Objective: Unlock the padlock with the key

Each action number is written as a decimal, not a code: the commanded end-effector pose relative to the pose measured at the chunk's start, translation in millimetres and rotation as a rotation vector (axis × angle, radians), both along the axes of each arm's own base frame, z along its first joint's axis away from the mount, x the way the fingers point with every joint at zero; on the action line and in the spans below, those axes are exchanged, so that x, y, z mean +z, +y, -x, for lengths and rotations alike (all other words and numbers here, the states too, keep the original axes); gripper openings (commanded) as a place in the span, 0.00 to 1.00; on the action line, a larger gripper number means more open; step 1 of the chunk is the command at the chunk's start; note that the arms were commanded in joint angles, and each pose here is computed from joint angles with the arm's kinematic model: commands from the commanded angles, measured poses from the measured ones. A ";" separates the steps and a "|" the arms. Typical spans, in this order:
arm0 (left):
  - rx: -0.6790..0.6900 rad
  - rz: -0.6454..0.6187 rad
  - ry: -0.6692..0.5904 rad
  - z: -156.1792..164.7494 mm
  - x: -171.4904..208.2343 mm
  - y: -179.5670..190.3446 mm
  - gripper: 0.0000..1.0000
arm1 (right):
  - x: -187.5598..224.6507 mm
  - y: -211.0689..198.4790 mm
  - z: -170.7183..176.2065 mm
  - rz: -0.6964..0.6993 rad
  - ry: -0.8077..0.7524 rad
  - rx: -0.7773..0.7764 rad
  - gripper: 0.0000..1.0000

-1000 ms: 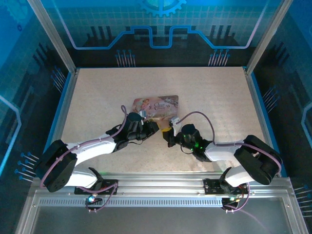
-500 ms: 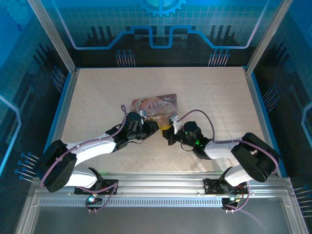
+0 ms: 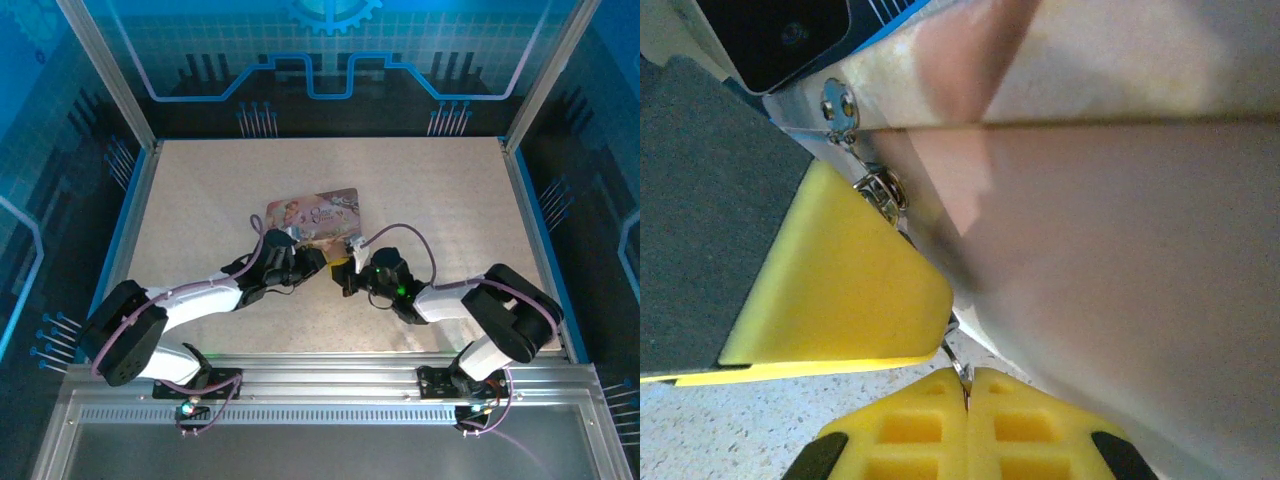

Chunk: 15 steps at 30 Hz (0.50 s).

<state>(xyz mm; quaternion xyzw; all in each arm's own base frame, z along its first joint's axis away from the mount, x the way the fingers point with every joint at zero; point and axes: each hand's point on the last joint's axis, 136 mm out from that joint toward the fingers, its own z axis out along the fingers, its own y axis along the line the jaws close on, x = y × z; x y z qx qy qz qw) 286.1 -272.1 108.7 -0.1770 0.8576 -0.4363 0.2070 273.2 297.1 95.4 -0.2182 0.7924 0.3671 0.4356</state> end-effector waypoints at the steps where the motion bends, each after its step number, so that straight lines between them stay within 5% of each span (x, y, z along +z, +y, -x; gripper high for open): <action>1: -0.127 0.107 0.020 18.2 6.7 -26.3 0.21 | 31.4 21.1 0.1 -0.133 -0.054 0.021 0.04; 15: -0.079 0.078 0.053 12.9 -24.6 -9.4 0.29 | -26.1 14.0 12.8 -0.108 0.147 -0.082 0.04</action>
